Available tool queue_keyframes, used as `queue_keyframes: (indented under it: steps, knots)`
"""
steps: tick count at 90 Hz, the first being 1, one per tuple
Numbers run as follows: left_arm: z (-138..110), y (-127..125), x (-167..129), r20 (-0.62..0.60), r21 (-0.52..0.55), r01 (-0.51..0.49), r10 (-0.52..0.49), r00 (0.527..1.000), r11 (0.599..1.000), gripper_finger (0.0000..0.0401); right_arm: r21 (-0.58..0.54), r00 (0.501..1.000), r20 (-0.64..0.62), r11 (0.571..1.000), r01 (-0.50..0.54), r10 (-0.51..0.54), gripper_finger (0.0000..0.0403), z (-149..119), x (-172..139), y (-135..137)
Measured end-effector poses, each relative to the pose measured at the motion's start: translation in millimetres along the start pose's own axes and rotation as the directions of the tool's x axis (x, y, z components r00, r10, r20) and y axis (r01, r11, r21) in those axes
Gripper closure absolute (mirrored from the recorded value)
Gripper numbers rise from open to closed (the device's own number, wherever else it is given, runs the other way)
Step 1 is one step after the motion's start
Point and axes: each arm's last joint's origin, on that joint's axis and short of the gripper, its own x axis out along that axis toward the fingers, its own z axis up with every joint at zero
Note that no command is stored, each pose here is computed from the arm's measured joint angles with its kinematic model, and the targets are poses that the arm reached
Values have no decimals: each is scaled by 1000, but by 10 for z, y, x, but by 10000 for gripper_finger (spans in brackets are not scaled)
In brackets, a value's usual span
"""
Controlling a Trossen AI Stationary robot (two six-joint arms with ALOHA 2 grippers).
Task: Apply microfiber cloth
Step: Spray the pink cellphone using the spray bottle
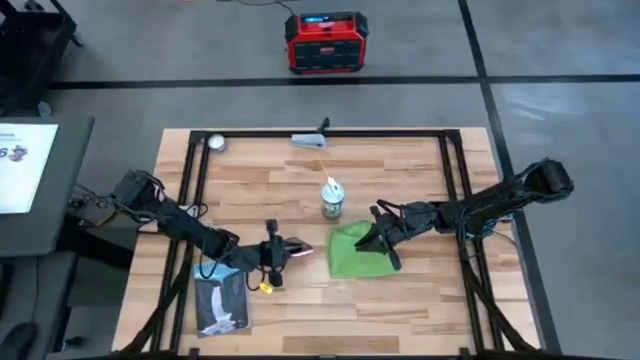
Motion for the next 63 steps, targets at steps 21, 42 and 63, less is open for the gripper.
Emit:
queue_keyframes:
  steps: [21, 42, 63]
  knots:
    - [42, 6, 4, 12, 23, -4, 4, 1000, 1000, 306, 18, 1000, -2, 1000, 0, 0, 336, -3, 1, 4]
    - [79, 19, -19, 28, 36, -5, 5, 1000, 999, 298, 20, 1000, 0, 1000, -6, 6, 336, -3, 2, 18]
    - [203, 115, -113, 59, 13, -13, 12, 998, 1000, 302, 21, 1000, 4, 1000, -7, 7, 336, 1, 2, 19]
